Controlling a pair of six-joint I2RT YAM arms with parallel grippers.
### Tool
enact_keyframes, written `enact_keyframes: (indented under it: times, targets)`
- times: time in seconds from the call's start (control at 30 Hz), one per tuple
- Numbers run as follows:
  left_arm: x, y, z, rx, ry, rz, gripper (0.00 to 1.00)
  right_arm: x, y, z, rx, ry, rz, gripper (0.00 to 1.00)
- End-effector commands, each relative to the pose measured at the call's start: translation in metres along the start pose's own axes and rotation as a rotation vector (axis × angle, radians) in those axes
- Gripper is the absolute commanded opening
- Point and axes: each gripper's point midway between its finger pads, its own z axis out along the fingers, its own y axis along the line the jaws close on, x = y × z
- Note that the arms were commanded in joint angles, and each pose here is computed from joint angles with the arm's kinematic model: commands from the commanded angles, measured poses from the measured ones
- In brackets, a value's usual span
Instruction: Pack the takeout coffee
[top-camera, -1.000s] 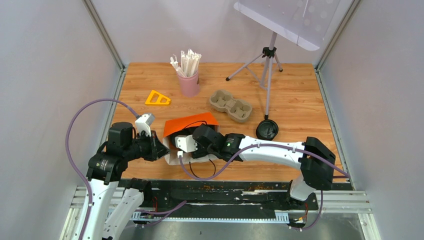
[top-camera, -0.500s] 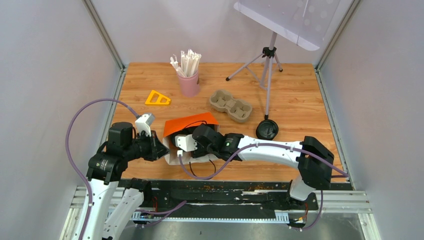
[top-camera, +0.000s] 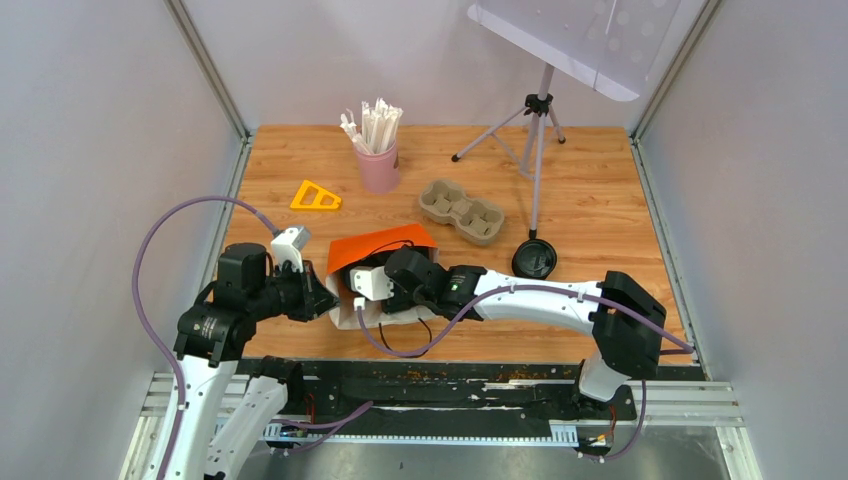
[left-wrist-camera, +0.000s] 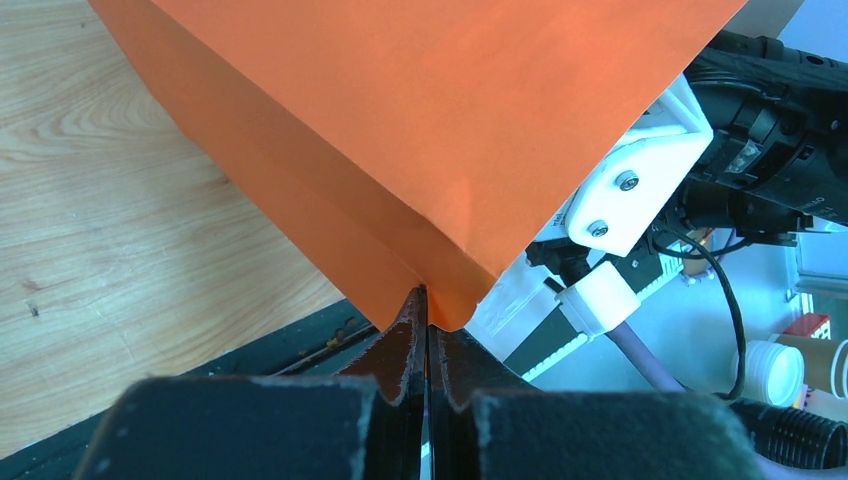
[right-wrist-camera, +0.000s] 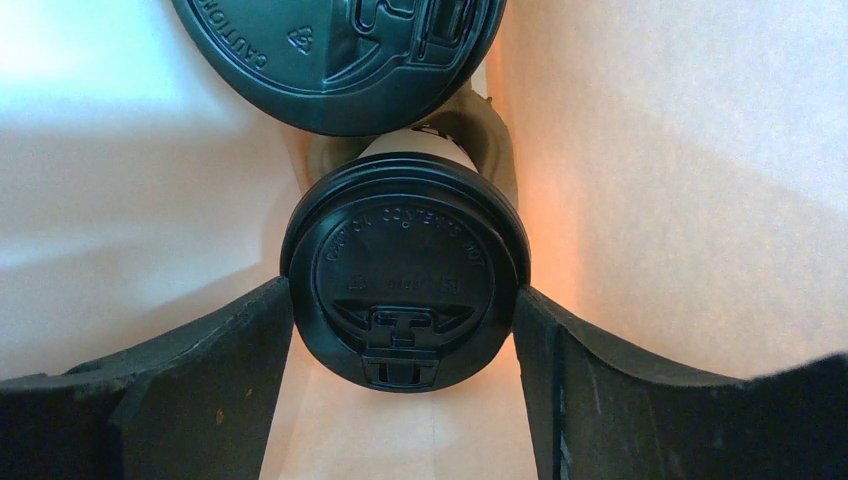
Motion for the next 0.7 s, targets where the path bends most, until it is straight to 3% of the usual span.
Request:
enact_keyframes:
  times: [0.0, 0.67]
  targets:
    - [-0.0040, -0.0022, -0.0001, 0.013, -0.007, 0.026, 0.02, 0.0126, 0.0108, 0.0089, -0.026, 0.024, 0.029, 0.68]
    - [-0.0045, -0.0030, -0.0010, 0.014, -0.010, 0.024, 0.02, 0.0142, 0.0105, 0.0084, -0.021, 0.027, 0.047, 0.68]
